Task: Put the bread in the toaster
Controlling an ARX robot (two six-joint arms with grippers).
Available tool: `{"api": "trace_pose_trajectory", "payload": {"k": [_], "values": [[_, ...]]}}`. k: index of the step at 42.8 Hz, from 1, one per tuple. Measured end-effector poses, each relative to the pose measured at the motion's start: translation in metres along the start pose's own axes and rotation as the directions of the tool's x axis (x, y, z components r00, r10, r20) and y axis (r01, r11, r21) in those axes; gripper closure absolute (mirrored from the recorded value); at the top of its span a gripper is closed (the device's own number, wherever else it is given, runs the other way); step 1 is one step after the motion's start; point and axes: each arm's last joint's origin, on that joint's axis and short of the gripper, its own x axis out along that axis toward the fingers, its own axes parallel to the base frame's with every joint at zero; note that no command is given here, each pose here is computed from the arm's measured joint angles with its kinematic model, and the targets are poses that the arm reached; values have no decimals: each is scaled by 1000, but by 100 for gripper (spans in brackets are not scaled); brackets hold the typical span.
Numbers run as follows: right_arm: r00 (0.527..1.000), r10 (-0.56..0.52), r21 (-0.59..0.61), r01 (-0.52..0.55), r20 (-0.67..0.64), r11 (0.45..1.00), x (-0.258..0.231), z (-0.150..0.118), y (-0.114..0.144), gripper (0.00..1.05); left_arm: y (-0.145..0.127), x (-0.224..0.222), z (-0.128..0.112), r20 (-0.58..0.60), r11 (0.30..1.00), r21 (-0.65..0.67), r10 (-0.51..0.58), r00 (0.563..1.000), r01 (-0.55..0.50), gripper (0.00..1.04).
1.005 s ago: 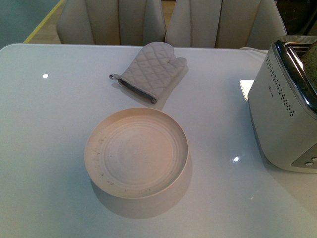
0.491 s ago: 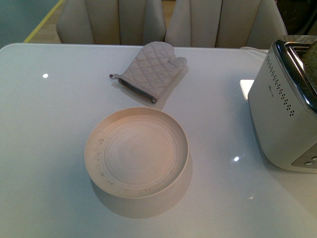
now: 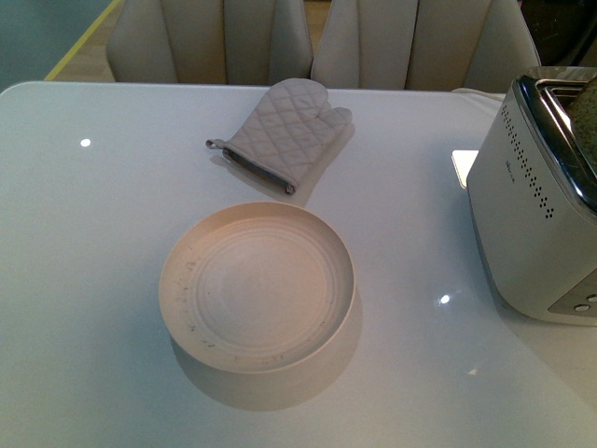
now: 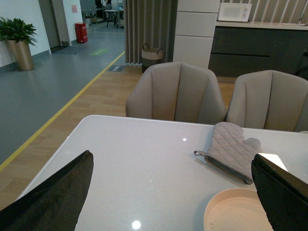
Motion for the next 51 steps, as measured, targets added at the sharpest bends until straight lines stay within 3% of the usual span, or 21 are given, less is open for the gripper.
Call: {"api": "trace_pose_trajectory", "payload": {"k": [29, 51], "values": [[1000, -1, -2, 1, -6, 1000, -17, -3, 0, 101, 0, 0, 0, 0, 1000, 0, 0, 1000, 0, 7], [1000, -1, -2, 1, -6, 1000, -17, -3, 0, 28, 0, 0, 0, 0, 1000, 0, 0, 1000, 0, 7]]}}
